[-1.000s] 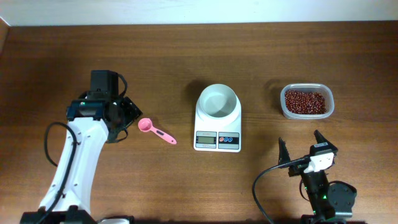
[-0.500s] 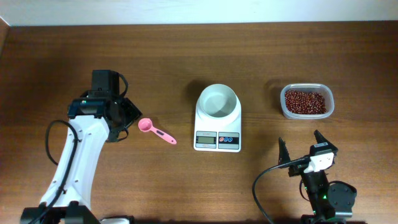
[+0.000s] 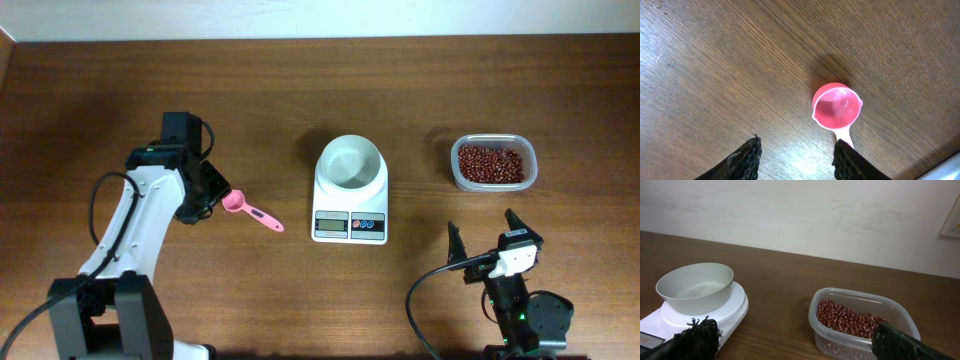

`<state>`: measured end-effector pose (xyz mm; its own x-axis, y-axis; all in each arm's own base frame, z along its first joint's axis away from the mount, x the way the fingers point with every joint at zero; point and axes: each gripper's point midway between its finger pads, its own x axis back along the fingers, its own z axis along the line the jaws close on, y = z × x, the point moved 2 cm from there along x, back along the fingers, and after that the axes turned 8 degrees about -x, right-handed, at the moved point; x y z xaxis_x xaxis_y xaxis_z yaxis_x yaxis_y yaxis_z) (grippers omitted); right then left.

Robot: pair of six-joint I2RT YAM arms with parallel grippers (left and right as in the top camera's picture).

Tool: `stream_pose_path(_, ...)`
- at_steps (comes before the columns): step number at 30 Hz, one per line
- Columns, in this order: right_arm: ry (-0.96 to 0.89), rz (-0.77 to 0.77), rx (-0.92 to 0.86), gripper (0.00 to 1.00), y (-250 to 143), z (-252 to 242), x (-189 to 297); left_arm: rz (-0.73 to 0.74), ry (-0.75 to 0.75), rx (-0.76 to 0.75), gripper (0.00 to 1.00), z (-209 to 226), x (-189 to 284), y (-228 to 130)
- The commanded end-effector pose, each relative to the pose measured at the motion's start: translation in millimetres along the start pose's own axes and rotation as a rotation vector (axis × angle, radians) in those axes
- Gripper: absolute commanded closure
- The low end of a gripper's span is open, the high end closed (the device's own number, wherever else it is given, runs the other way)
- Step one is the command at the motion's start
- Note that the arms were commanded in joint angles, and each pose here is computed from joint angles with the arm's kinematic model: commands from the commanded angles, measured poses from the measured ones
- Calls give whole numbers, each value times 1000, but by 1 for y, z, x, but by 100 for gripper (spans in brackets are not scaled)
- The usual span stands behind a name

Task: Scoop and weigh 50g on scale
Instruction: 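Lower the left gripper onto the scoop cup rim and close it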

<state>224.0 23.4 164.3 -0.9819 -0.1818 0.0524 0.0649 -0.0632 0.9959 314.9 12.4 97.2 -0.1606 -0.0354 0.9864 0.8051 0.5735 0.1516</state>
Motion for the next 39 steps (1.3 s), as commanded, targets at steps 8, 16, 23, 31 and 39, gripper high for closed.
stream_pose_path(8, -15, 0, -4, 1, -1, -3, 0, 30, 4, -1, 55, -4, -12, 0)
stream_pose_path(16, -15, 1, -4, 1, -2, -3, 0, 25, 1, -1, 55, -5, -12, 1)
stream_pose_path(23, -15, 0, -4, 1, -1, -3, 0, 11, -8, -1, 53, -7, -12, 4)
stream_pose_path(31, -15, 0, -4, 1, -1, -3, 0, 6, -7, -1, 46, -7, -12, 5)
stream_pose_path(39, -15, 1, -4, 1, -2, -3, 0, 10, -5, -1, 50, -7, -14, 5)
